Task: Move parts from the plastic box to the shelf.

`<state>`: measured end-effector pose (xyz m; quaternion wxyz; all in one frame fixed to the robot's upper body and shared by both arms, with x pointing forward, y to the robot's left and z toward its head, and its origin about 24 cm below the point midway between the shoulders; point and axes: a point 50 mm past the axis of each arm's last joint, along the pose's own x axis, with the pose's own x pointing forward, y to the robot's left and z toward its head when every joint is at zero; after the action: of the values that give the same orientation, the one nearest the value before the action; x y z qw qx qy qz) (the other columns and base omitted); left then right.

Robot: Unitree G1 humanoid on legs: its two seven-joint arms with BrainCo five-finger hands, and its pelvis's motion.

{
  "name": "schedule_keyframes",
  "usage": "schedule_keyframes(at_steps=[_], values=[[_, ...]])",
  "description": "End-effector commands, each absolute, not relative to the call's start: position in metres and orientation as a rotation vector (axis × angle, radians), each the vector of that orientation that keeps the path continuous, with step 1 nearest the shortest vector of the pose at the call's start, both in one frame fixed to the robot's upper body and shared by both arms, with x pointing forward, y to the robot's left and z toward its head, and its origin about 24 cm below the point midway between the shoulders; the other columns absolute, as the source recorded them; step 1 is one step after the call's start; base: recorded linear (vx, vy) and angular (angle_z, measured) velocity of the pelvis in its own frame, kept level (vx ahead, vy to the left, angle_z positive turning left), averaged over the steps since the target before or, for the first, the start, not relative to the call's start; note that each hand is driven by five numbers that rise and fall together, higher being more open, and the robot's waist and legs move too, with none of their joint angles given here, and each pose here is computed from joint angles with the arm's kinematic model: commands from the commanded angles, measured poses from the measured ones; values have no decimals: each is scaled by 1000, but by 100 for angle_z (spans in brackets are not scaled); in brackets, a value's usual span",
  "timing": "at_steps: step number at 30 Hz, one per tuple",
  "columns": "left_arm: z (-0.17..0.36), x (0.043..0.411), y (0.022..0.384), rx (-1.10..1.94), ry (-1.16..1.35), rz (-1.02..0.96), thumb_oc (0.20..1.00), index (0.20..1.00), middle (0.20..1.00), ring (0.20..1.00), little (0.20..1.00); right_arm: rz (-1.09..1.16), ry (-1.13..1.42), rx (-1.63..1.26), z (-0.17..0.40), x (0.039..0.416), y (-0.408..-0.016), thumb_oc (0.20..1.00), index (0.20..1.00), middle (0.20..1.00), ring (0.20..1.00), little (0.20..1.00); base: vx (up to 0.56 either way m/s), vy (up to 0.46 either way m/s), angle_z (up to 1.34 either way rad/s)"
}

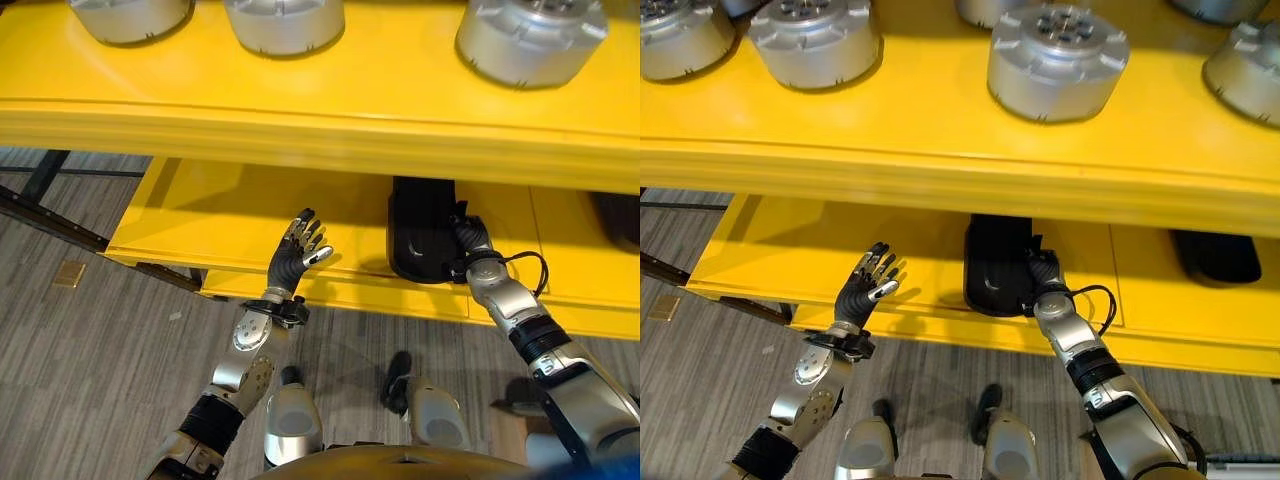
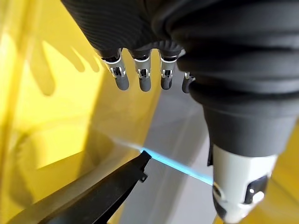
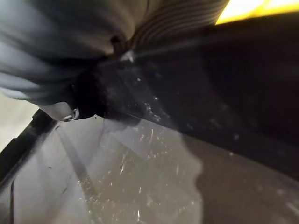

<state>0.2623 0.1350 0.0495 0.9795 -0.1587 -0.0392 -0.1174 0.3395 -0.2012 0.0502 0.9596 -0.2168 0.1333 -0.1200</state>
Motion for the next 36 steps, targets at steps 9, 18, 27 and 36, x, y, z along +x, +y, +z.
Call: schedule_keyframes(at_steps=[9,18,27,36], values=[[75,265,132,-306,-194,-274,1000,1000,1000,1000,1000,-286,128,-388,107,367,-212,200,200,200,200,200,-159,101,-2],[106,278,115,-247,-306,-328,1000,1000,1000,1000,1000,-394,34,-362,182,393,-246,200,200,200,200,200,-207,-9,-12],[105,277,120,-190,-275,-334,1000,1000,1000,1000,1000,-526,22,-450,233,394,-288,200,200,200,200,200,14,-110,-6],[91,265,131,-122,-196,-397,1000,1000,1000,1000,1000,-657,-26,-715,298,383,-319,200,200,200,200,200,87,-170,1]])
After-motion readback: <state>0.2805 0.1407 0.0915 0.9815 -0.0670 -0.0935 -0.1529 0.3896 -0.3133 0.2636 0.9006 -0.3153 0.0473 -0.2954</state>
